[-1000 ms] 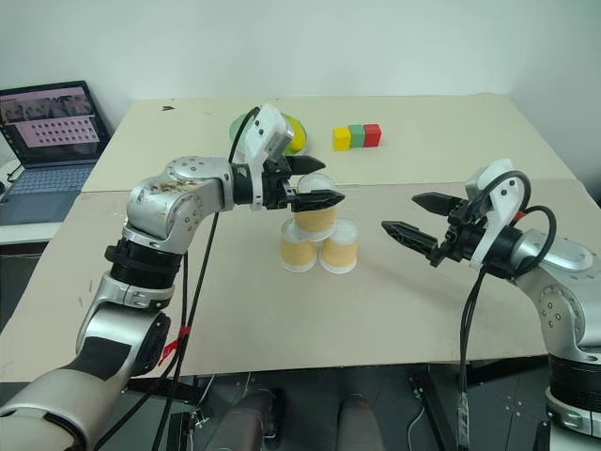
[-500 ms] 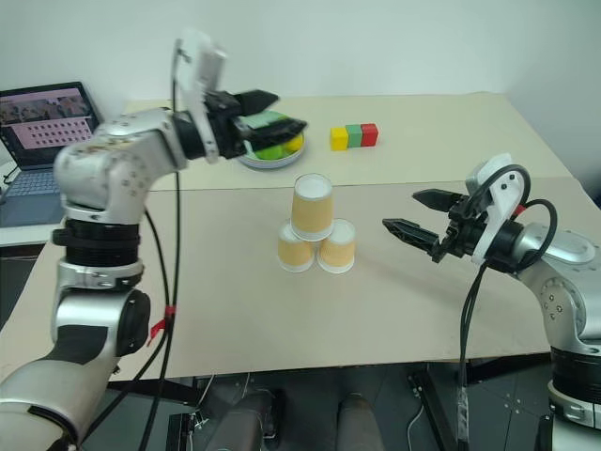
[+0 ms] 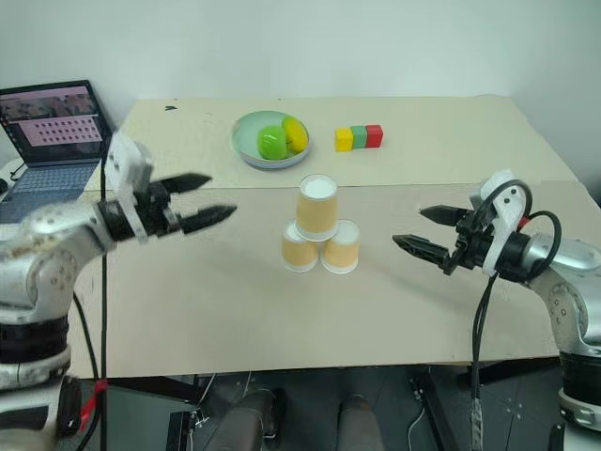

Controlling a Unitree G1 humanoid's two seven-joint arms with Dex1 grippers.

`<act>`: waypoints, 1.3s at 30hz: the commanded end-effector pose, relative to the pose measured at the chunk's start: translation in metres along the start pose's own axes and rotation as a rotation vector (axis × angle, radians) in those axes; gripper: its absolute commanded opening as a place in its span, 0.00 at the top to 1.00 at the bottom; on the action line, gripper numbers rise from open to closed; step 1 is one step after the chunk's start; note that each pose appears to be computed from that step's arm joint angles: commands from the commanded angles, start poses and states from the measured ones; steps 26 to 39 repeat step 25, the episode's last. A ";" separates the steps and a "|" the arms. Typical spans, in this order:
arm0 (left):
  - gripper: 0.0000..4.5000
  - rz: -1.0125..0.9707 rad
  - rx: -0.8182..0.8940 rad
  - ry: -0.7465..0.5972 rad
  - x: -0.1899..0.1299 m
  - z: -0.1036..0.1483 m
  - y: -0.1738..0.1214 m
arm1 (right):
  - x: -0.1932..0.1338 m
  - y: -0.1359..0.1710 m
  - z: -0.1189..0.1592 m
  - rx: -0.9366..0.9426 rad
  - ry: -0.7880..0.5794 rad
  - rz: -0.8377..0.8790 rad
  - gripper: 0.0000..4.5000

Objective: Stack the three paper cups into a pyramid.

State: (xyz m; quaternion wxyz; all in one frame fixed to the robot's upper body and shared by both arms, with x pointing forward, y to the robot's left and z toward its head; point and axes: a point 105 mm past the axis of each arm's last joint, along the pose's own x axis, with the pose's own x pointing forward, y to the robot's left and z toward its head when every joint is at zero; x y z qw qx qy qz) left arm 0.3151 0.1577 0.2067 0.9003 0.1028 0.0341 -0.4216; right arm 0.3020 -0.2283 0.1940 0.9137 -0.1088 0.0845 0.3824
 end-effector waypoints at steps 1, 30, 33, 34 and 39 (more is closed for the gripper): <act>0.02 0.051 0.043 -0.011 -0.002 -0.012 -0.007 | -0.017 -0.004 0.010 -0.005 -0.029 -0.060 0.00; 0.02 0.038 -0.085 -0.104 0.015 -0.021 -0.025 | -0.028 0.030 0.005 0.096 -0.173 -0.055 0.00; 0.02 0.038 -0.085 -0.104 0.015 -0.021 -0.025 | -0.028 0.030 0.005 0.096 -0.173 -0.055 0.00; 0.02 0.038 -0.085 -0.104 0.015 -0.021 -0.025 | -0.028 0.030 0.005 0.096 -0.173 -0.055 0.00; 0.02 0.038 -0.085 -0.104 0.015 -0.021 -0.025 | -0.028 0.030 0.005 0.096 -0.173 -0.055 0.00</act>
